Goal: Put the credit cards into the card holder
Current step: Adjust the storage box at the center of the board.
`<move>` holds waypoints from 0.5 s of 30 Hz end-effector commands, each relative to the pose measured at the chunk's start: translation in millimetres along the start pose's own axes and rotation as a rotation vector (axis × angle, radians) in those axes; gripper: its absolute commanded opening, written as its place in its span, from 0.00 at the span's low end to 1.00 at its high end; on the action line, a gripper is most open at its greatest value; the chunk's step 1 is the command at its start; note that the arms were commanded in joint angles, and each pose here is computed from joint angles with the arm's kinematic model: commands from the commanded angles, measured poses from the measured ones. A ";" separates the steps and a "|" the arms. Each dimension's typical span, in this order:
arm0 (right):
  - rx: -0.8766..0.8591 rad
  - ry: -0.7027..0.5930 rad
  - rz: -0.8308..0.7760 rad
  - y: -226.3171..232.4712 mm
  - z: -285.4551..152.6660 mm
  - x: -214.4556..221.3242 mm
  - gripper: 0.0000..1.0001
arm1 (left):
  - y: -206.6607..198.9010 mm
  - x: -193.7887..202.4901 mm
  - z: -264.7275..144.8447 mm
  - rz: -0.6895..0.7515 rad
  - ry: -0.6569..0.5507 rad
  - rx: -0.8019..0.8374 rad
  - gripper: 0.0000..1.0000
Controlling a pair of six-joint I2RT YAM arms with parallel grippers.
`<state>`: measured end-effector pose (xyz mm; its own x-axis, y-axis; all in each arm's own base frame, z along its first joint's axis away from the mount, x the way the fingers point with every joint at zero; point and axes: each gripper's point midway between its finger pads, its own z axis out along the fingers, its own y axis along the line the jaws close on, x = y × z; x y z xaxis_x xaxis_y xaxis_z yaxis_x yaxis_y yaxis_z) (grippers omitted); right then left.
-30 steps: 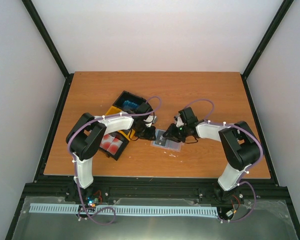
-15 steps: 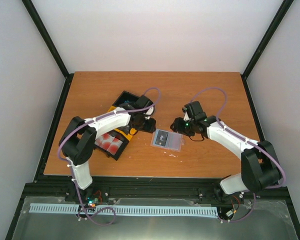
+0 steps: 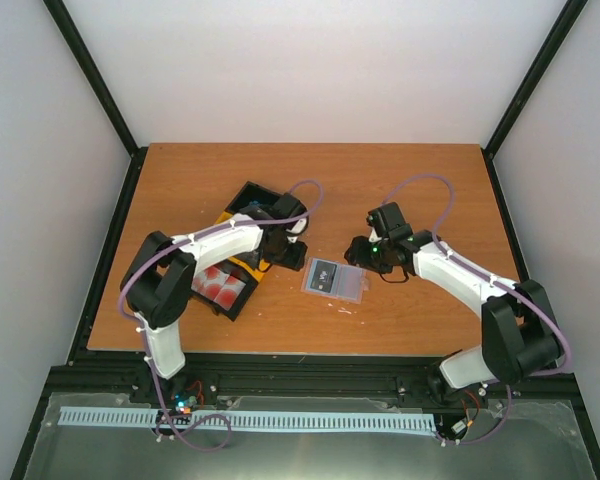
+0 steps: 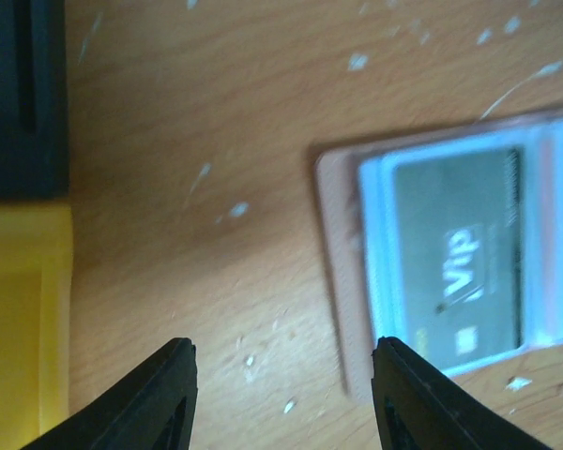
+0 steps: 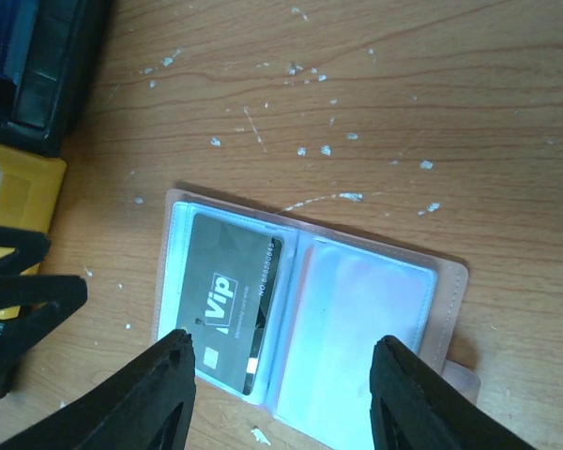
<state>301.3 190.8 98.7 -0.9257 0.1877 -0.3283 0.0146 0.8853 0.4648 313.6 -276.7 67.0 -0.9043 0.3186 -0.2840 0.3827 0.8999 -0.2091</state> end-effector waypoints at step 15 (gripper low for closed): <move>-0.020 0.049 0.013 5.7 16.4 1.4 0.52 | 91.5 63.2 -28.4 -0.289 0.076 -0.206 0.54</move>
<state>297.6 193.9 80.2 -0.9469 0.1735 -0.2707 0.0316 0.8881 0.4586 289.2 -196.8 52.3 -0.9752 0.1471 -0.1653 0.1710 0.9751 -0.1413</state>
